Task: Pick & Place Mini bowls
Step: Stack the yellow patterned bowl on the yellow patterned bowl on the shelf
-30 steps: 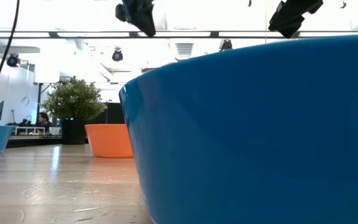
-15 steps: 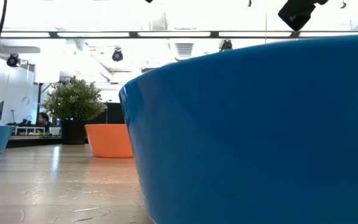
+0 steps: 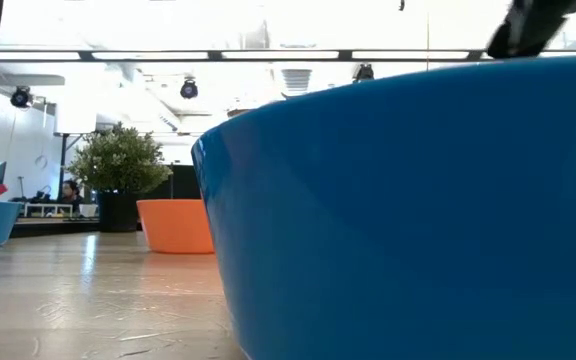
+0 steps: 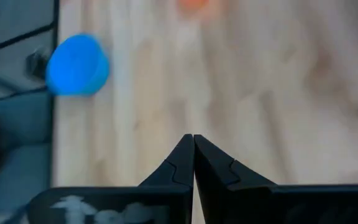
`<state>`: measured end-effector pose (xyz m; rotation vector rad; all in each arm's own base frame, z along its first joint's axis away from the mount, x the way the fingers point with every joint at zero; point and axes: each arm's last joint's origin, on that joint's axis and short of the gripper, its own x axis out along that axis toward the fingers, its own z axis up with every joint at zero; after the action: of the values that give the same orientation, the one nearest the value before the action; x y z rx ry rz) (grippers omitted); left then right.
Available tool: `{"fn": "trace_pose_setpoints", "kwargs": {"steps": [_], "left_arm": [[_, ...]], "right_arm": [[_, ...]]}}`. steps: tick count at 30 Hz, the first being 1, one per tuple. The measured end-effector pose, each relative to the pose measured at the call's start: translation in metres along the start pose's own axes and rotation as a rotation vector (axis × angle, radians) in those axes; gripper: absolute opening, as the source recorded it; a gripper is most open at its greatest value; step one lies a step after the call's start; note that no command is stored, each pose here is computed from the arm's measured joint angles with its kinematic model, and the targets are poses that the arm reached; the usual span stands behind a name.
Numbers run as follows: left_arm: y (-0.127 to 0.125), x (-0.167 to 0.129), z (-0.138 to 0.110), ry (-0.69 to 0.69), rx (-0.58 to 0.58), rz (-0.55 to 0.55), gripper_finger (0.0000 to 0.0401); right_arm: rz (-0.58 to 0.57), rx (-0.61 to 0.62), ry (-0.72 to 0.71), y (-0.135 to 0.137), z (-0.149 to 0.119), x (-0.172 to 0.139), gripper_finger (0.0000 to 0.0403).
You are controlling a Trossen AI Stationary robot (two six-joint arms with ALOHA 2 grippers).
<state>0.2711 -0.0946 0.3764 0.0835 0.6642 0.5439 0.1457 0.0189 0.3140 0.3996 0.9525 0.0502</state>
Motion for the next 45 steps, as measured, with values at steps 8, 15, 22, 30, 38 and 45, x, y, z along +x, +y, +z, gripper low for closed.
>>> {"fn": "trace_pose_setpoints", "kwargs": {"steps": [8, 15, 22, 30, 38, 45], "left_arm": [[-0.031, 0.013, -0.027, -0.103, 0.004, 0.009, 0.0], [-0.047, 0.035, -0.051, -0.152, -0.033, -0.019, 0.0], [-0.052, 0.042, -0.059, -0.183, -0.067, -0.037, 0.0], [-0.053, 0.041, -0.055, -0.208, -0.071, -0.051, 0.0], [-0.05, 0.035, -0.047, -0.238, -0.065, -0.06, 0.0], [-0.05, 0.035, -0.047, -0.244, -0.063, -0.062, 0.0]], "right_arm": [[0.137, 0.072, 0.218, 0.009, -0.015, 0.003, 0.0008], [0.147, -0.039, 0.31, 0.017, -0.025, 0.008, 0.0008], [0.18, -0.142, 0.414, 0.032, -0.041, 0.021, 0.0008], [0.157, -0.149, 0.567, 0.06, -0.057, 0.045, 0.0008], [0.05, -0.087, 0.698, 0.071, -0.063, 0.075, 0.0009], [0.04, -0.118, 0.79, 0.074, -0.066, 0.094, 0.0009]]}}
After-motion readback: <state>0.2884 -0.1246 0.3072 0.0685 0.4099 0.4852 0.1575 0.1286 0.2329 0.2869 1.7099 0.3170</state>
